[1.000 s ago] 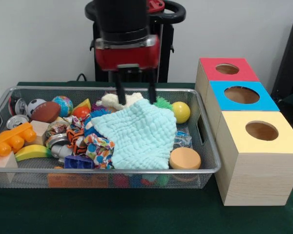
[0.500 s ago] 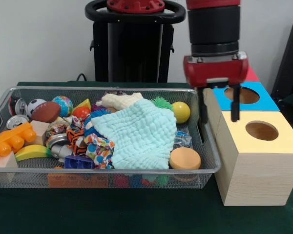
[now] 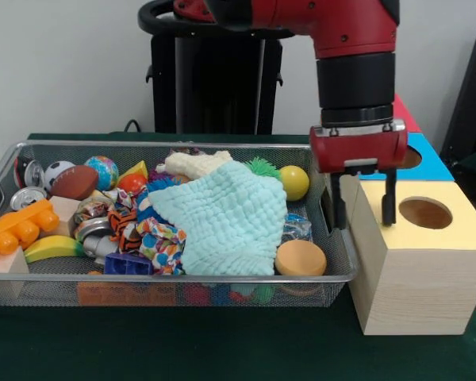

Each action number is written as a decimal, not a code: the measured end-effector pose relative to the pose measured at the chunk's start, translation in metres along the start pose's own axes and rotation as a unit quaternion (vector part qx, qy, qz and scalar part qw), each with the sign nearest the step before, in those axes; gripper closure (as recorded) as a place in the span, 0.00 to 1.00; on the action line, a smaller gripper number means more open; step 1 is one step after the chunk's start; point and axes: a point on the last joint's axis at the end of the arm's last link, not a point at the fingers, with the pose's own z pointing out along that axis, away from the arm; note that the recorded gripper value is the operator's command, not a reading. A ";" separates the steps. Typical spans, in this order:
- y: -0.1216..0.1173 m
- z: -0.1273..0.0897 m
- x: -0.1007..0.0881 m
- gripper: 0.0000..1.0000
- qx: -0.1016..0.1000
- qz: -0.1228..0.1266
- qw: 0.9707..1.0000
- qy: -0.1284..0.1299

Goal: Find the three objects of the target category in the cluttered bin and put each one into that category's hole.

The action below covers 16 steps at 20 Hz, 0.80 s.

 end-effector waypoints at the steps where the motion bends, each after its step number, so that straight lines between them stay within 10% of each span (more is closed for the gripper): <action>1: -0.003 0.000 0.001 0.00 0.000 0.003 1.000 0.000; 16: -0.077 -0.020 0.022 0.00 0.022 0.065 0.997 0.024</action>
